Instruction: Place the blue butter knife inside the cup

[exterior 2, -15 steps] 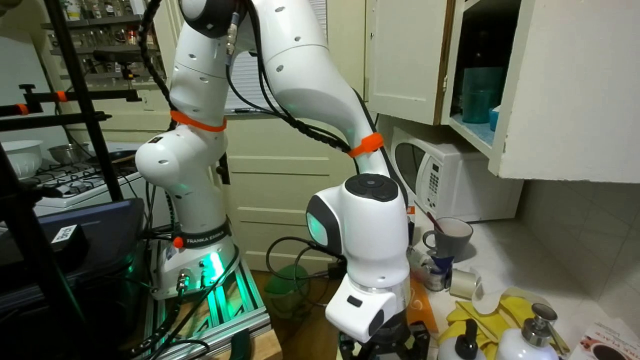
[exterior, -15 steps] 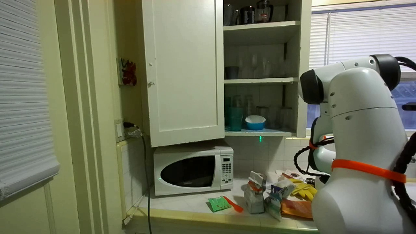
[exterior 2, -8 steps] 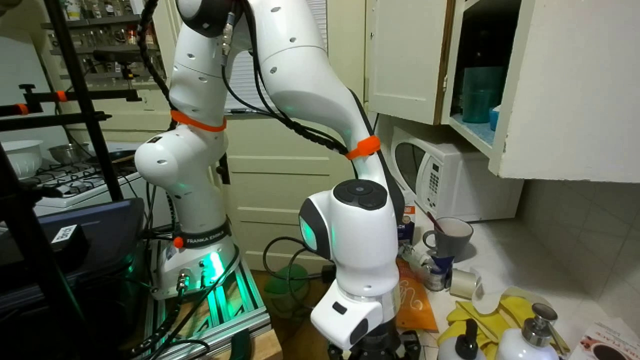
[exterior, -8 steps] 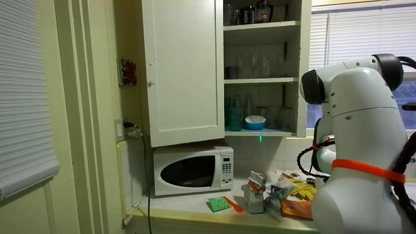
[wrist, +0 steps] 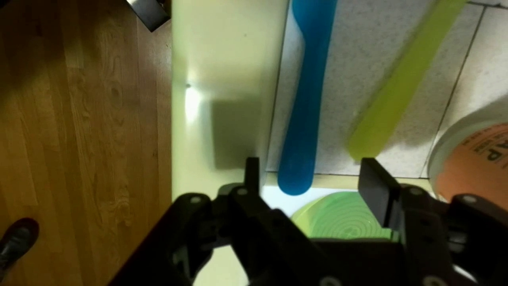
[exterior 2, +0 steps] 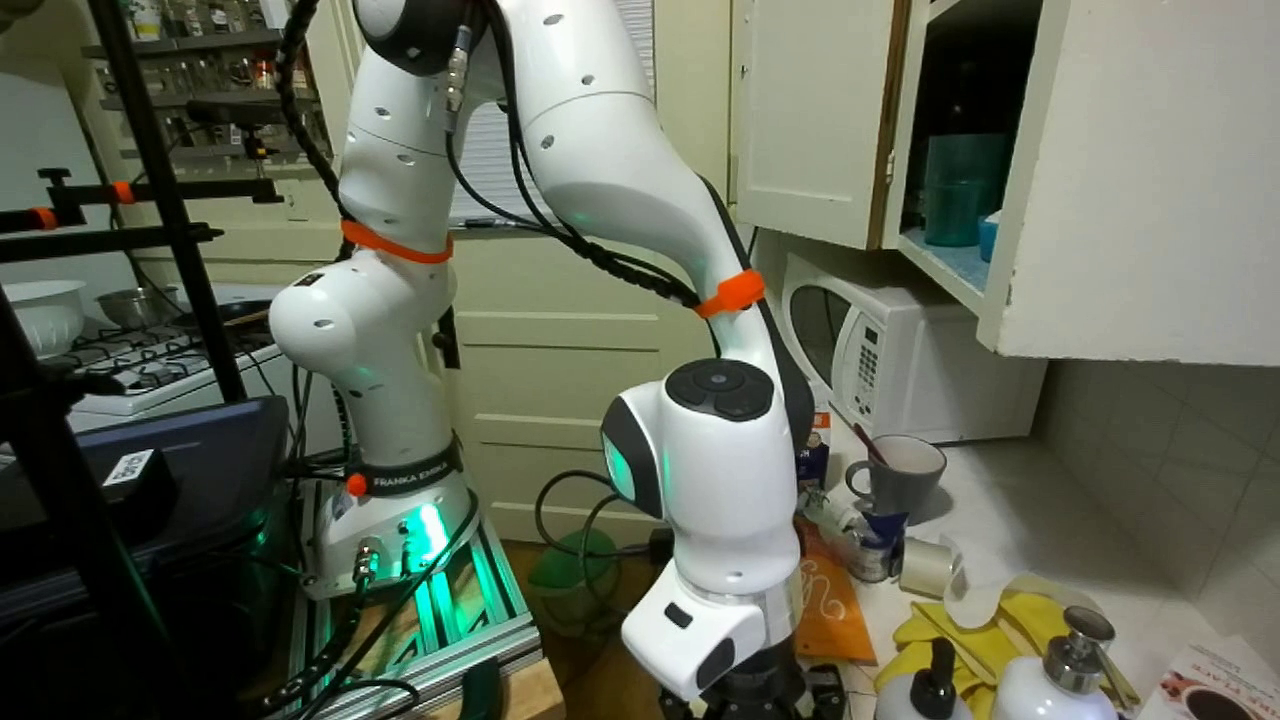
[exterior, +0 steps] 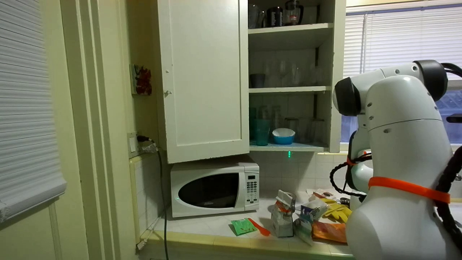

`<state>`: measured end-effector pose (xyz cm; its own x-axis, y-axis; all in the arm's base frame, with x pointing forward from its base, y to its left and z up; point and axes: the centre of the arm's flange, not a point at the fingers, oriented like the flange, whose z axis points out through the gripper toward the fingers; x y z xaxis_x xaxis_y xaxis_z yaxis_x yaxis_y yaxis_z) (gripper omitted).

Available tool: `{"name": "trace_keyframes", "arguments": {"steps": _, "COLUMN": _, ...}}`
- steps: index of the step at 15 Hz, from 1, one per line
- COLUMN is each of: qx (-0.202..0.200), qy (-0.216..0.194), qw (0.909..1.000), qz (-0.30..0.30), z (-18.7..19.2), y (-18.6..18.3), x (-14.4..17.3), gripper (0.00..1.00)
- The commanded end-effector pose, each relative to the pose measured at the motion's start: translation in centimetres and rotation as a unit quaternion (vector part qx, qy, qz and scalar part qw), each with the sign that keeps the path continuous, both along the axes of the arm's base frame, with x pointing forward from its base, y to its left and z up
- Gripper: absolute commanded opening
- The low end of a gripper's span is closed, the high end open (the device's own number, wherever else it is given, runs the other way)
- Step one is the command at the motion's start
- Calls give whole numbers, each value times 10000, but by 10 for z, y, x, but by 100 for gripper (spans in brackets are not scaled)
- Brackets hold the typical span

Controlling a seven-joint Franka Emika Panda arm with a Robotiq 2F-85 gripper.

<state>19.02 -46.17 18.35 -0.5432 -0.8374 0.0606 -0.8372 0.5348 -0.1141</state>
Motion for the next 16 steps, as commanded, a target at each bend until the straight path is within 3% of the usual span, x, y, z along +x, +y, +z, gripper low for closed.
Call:
{"name": "trace_keyframes", "arguments": {"steps": 1, "qx": 137, "qy": -53, "qw": 9998, "qz": -151, "z": -10, "y": -3, "x": 1, "gripper": 62}}
{"name": "trace_keyframes", "arguments": {"steps": 4, "qx": 132, "qy": -98, "qw": 9997, "qz": -185, "z": -9, "y": -8, "x": 4, "gripper": 58}}
{"name": "trace_keyframes", "arguments": {"steps": 16, "qx": 189, "qy": -26, "qw": 9994, "qz": -300, "z": -20, "y": -17, "x": 11, "gripper": 62}}
